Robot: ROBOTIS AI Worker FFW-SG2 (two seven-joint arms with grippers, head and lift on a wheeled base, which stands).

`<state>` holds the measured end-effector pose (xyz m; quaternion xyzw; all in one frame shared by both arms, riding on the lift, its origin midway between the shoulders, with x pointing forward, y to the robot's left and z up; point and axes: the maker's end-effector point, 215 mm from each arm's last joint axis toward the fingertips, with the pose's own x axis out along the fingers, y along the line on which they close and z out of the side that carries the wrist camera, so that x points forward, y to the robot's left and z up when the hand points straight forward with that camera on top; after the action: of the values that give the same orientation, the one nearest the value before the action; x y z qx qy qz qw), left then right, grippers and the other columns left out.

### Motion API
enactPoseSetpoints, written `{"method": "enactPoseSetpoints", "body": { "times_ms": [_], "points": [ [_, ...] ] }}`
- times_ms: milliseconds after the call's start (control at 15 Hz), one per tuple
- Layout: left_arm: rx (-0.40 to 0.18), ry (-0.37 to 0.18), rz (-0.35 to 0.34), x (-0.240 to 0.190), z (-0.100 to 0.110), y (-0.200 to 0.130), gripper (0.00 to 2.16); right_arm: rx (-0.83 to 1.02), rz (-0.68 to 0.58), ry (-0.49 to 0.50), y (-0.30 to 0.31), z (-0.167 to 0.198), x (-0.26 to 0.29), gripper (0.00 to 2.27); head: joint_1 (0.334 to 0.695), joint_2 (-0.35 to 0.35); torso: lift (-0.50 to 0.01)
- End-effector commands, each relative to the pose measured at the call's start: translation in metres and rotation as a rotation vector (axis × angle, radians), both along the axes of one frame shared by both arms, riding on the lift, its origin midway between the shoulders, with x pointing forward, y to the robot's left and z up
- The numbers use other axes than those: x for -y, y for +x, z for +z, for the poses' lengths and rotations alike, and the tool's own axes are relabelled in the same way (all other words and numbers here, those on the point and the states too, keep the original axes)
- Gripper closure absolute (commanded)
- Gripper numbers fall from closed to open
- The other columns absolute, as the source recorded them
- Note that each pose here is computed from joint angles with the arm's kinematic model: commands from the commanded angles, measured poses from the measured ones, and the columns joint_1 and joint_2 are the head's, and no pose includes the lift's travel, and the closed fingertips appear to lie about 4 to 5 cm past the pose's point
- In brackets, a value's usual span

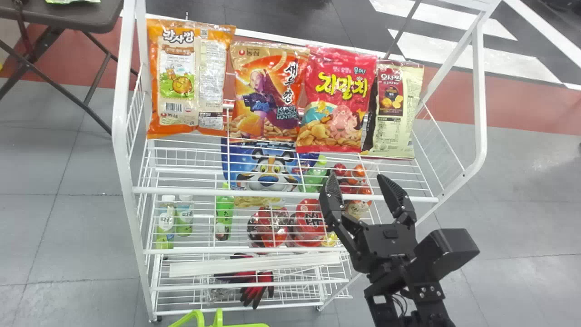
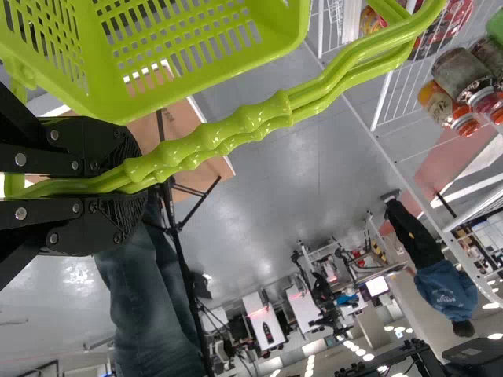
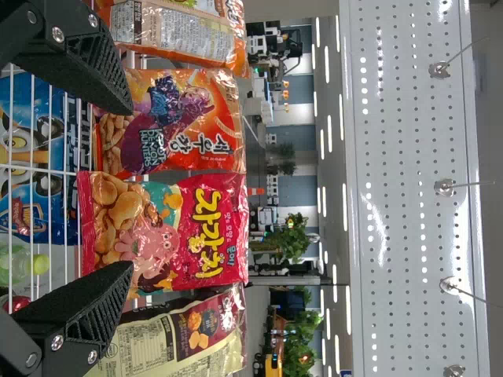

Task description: Hold basket handle with left hand then pick Gamjakkang with right hand and place into basket

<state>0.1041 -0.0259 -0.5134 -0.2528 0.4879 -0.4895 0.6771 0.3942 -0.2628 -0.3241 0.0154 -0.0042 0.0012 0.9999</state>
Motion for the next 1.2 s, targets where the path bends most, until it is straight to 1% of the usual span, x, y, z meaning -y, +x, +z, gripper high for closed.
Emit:
{"method": "enactPoseSetpoints", "body": {
  "times_ms": [0, 600, 733, 867, 1133],
  "points": [
    [-0.001, -0.002, 0.0, 0.0, 0.0, 0.0, 2.13, 0.001, 0.0, 0.001, 0.0, 0.001, 0.0, 0.13, 0.695, -0.35, -0.019],
    [0.001, -0.004, -0.003, 0.0, 0.001, 0.0, 2.13, 0.013, 0.008, 0.002, 0.007, 0.006, -0.005, 0.13, 0.695, -0.35, -0.019],
    [0.014, -0.02, -0.005, 0.002, 0.004, 0.002, 2.14, -0.005, 0.042, 0.009, 0.023, 0.004, -0.023, 0.13, 0.695, -0.35, -0.019],
    [0.014, -0.015, -0.005, 0.001, 0.002, 0.002, 2.13, -0.029, 0.099, 0.015, 0.042, -0.001, -0.059, 0.12, 0.695, -0.35, -0.019],
    [0.007, -0.012, -0.001, 0.001, -0.001, 0.002, 2.13, -0.038, 0.195, -0.034, 0.074, -0.007, -0.124, 0.13, 0.695, -0.35, -0.019]
  ]
}}
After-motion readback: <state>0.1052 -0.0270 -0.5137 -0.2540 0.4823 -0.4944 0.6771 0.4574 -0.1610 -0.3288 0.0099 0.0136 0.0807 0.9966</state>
